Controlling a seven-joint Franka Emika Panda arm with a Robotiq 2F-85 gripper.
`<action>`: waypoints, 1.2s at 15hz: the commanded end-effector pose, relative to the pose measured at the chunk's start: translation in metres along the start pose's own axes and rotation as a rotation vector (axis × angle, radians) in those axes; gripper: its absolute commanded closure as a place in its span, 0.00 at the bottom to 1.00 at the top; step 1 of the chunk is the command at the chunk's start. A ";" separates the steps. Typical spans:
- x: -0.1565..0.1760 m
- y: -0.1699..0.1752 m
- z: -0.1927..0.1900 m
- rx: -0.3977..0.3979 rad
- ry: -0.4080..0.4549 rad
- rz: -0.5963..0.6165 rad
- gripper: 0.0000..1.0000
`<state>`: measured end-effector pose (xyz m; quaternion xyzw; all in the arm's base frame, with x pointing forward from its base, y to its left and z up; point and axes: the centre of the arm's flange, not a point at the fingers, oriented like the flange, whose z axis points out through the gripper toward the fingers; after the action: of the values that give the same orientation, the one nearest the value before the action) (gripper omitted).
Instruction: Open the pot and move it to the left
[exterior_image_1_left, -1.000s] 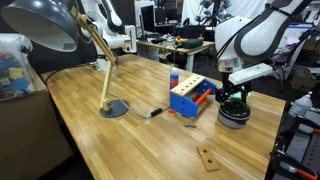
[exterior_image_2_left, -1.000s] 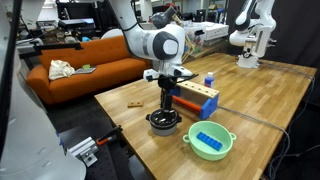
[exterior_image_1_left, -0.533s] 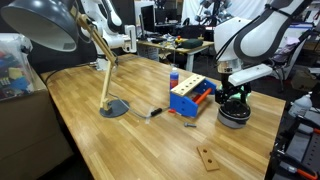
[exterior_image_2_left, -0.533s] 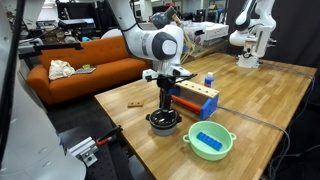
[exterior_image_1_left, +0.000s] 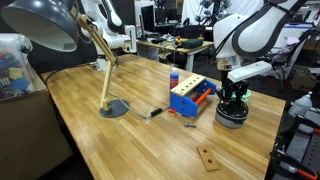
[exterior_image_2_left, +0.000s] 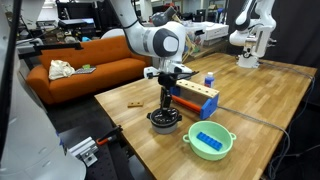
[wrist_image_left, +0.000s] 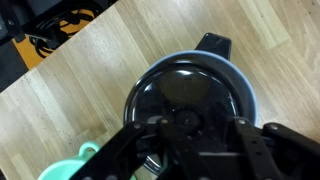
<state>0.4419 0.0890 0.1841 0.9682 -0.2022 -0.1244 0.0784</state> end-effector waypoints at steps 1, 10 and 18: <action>0.005 -0.001 0.003 0.007 -0.025 -0.011 0.87; -0.005 0.011 -0.024 0.033 0.031 -0.033 0.92; -0.040 0.002 -0.058 0.089 0.057 -0.239 0.92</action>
<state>0.4355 0.1014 0.2414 0.9866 -0.1319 -0.0857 0.0433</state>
